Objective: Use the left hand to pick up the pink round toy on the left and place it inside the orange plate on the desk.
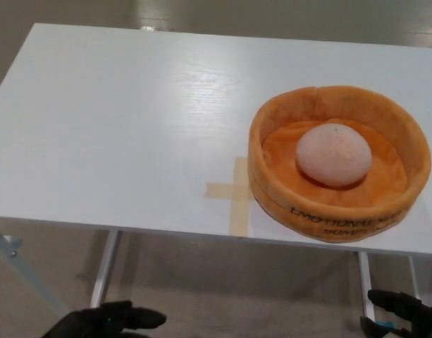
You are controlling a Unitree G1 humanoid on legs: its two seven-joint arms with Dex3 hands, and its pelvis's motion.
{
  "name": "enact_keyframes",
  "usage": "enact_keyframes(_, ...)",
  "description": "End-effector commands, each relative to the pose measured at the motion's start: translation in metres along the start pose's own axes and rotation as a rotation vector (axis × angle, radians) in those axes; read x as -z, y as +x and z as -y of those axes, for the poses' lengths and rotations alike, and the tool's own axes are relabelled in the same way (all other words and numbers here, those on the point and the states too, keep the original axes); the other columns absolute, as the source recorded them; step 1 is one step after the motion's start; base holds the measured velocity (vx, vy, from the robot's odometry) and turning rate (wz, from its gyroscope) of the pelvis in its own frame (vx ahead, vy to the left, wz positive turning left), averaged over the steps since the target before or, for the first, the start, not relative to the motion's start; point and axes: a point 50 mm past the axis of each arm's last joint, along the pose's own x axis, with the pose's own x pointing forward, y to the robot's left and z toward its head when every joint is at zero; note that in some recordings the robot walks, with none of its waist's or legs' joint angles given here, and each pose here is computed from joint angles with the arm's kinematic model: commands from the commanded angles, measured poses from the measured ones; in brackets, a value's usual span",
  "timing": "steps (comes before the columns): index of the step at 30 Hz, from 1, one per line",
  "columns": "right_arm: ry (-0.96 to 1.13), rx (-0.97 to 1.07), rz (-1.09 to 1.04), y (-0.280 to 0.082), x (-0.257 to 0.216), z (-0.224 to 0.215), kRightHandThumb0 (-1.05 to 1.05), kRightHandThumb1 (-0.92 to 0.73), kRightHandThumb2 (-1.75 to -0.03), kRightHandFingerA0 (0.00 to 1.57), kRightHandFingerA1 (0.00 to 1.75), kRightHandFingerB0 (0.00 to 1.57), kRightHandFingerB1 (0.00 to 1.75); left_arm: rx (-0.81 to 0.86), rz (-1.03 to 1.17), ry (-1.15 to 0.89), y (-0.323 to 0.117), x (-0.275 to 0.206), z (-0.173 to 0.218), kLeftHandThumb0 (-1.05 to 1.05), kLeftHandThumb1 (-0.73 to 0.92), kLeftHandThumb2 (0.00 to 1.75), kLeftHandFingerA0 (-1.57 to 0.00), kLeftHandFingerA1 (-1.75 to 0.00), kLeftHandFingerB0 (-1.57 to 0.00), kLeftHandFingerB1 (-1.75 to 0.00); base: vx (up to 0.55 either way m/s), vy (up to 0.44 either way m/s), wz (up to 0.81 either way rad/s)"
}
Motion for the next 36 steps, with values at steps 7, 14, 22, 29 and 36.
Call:
enact_keyframes(7, -0.002, -0.006, -0.045, -0.003, 0.011, 0.002, -0.19, -0.58, -0.57, 0.58, 0.6, 0.59, 0.49, -0.408, -0.381, -0.164, 0.007, 0.069, -0.007, -0.09, 0.71, 0.62, -0.6, -0.42, -0.53, -0.37, 0.0, 0.0, 0.0)
enact_keyframes(14, -0.006, -0.006, -0.045, -0.002, 0.009, 0.003, -0.2, -0.57, -0.57, 0.61, 0.6, 0.6, 0.49, -0.439, -0.402, -0.343, 0.006, 0.076, -0.011, -0.11, 0.7, 0.6, -0.6, -0.44, -0.54, -0.39, 0.0, 0.0, 0.0)
enact_keyframes(22, -0.013, -0.01, -0.045, -0.002, 0.009, 0.003, -0.22, -0.57, -0.57, 0.62, 0.61, 0.63, 0.5, -0.453, -0.393, -0.365, 0.005, 0.077, -0.01, -0.19, 0.67, 0.6, -0.61, -0.44, -0.52, -0.39, 0.0, 0.0, 0.0)
enact_keyframes(29, -0.017, -0.013, -0.046, -0.002, 0.01, 0.003, -0.22, -0.58, -0.57, 0.64, 0.62, 0.63, 0.5, -0.461, -0.393, -0.372, 0.005, 0.077, -0.01, -0.2, 0.65, 0.59, -0.6, -0.44, -0.52, -0.39, 0.0, 0.0, 0.0)
enact_keyframes(36, -0.003, -0.012, -0.047, -0.002, 0.009, 0.002, -0.2, -0.58, -0.57, 0.65, 0.66, 0.65, 0.52, -0.465, -0.39, -0.375, 0.005, 0.077, -0.01, -0.19, 0.65, 0.59, -0.59, -0.44, -0.52, -0.39, 0.0, 0.0, 0.0)
